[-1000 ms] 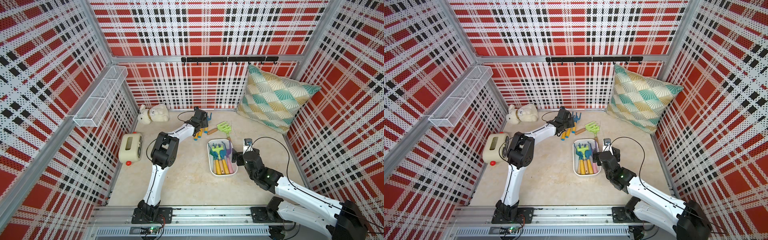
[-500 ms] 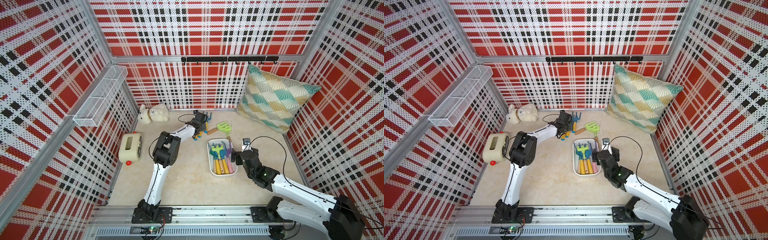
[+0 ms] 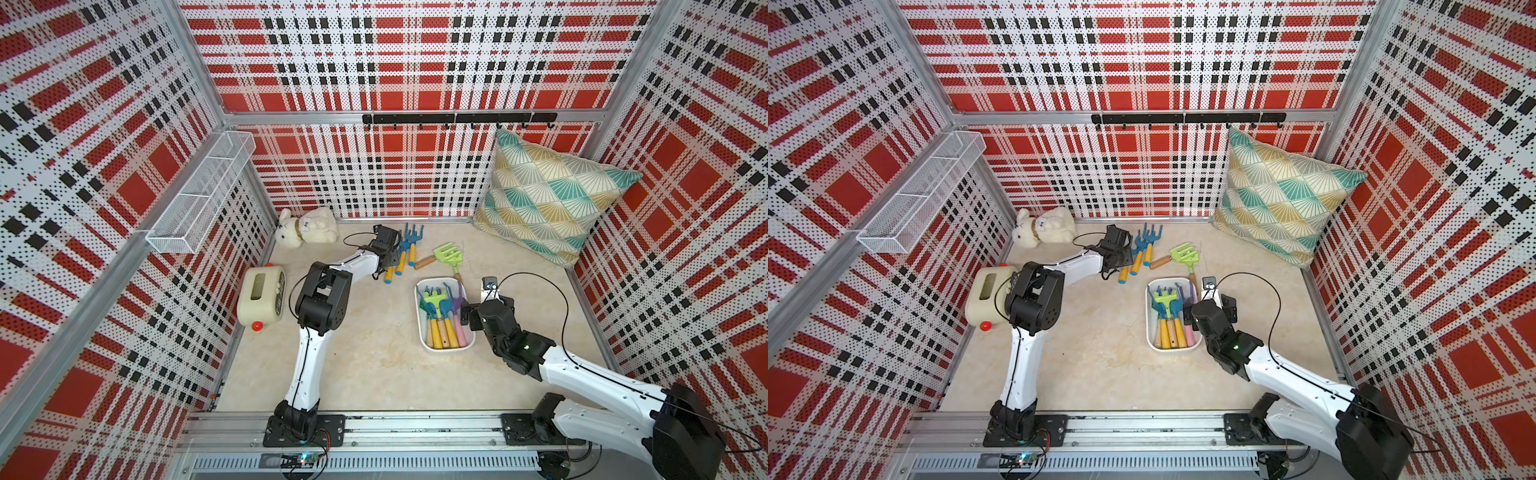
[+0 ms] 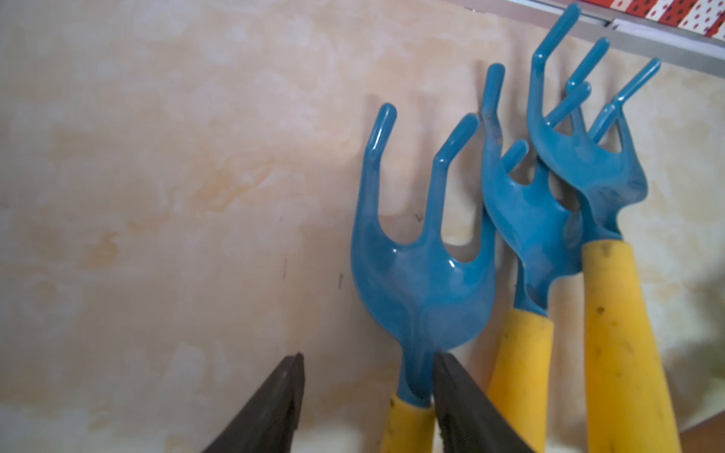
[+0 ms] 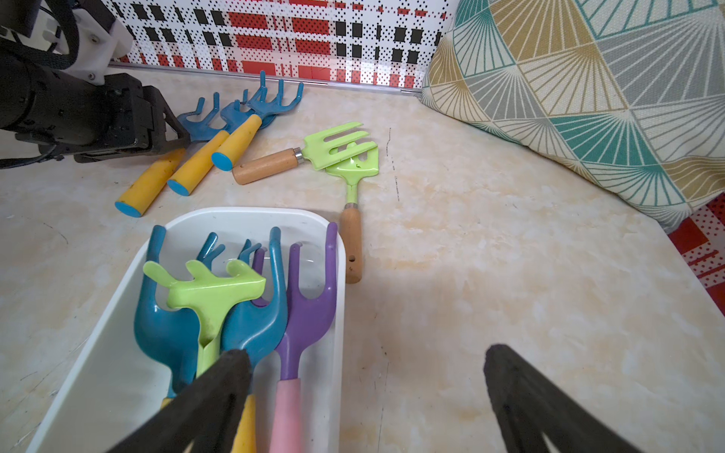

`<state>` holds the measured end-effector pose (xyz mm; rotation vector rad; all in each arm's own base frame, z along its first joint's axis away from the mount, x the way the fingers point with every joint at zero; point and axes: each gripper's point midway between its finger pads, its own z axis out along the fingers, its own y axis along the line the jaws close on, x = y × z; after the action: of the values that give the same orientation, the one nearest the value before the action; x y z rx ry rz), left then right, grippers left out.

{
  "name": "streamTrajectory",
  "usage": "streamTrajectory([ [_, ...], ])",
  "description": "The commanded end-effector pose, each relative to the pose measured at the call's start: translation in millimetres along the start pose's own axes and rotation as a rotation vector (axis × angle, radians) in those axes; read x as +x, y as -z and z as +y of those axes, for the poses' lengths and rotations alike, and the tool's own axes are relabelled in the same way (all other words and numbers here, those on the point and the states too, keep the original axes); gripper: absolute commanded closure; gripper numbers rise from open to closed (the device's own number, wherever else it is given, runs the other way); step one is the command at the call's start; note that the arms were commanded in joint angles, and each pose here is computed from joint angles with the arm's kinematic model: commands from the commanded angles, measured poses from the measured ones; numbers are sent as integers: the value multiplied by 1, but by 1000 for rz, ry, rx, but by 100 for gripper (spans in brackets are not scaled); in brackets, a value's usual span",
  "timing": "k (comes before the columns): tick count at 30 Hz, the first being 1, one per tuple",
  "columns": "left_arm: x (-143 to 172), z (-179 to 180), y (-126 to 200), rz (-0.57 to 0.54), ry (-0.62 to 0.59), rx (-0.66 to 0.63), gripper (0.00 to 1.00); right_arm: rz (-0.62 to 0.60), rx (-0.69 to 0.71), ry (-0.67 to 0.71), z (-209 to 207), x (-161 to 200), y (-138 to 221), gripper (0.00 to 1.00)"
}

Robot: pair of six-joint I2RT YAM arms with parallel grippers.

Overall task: Put the rake into the storage box
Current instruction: Move the rake to the center of the board.

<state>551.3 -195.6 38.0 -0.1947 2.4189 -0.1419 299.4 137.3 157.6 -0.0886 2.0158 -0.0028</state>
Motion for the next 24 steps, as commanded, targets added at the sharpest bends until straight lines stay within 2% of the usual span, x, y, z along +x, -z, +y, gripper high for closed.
streamTrajectory([
  [1,-11,5,14,-25,-23,-20,49,-26,2,-30,1,-13,-1,0],
  [7,7,14,2,22,-63,-70,52,-24,6,-28,1,-12,-2,0],
  [9,12,16,1,32,-82,-90,58,-23,1,-28,2,-12,-2,0],
  [11,18,17,3,41,-92,-96,59,-20,-4,-26,3,-11,-3,0],
  [15,28,19,10,61,-110,-92,59,-20,4,-25,2,-11,-3,0],
  [20,39,23,18,85,-109,-71,50,-21,-3,-25,3,-12,-2,0],
  [24,43,23,29,78,-97,-45,50,-19,-10,-25,4,-12,-2,0],
])
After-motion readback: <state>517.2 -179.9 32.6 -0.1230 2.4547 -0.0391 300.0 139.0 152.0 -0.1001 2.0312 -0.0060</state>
